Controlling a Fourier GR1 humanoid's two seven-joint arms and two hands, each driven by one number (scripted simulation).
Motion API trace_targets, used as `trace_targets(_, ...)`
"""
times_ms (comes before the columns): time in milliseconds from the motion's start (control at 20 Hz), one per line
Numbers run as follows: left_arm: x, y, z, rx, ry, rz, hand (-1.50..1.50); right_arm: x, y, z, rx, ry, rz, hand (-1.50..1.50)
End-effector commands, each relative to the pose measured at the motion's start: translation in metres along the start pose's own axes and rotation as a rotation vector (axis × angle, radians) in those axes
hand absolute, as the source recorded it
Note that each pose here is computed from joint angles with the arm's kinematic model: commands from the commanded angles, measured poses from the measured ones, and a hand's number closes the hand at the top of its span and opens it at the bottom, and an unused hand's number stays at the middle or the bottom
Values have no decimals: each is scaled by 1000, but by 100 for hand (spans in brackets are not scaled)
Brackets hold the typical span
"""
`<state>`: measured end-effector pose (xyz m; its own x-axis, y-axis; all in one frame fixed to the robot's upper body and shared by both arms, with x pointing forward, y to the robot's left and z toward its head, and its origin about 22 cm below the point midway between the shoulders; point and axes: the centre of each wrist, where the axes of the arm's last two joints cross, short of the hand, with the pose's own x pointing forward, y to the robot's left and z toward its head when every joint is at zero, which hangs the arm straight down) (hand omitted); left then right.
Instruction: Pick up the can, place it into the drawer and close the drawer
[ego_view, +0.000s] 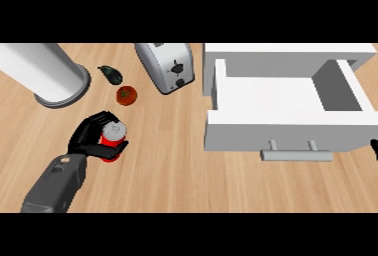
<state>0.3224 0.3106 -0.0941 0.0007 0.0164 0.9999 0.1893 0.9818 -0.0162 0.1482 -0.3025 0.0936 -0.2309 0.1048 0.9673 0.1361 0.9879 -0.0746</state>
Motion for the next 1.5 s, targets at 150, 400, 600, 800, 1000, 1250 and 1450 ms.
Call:
trace_targets(150,16,-27,-22,292,-81,50,150,3,-2,9,-5,0,-11,-150)
trace_targets(400,50,-49,-25,223,-100,39,150,7,3,4,-23,-8,3,-150)
trace_targets(600,83,-75,-24,196,-145,12,150,7,-9,13,-7,-12,-4,-150)
trace_targets(800,127,-106,-31,176,-200,-32,150,20,-7,14,-28,-7,5,-150)
trace_targets(1000,168,-133,-38,136,-209,-28,150,17,-13,11,-4,-34,4,-150)
trace_targets(1250,210,-179,-50,89,-190,-44,150,9,0,3,-15,-14,9,-150)
trace_targets(1450,235,-201,-68,79,-203,-92,150,-7,-15,7,-6,-27,8,-150)
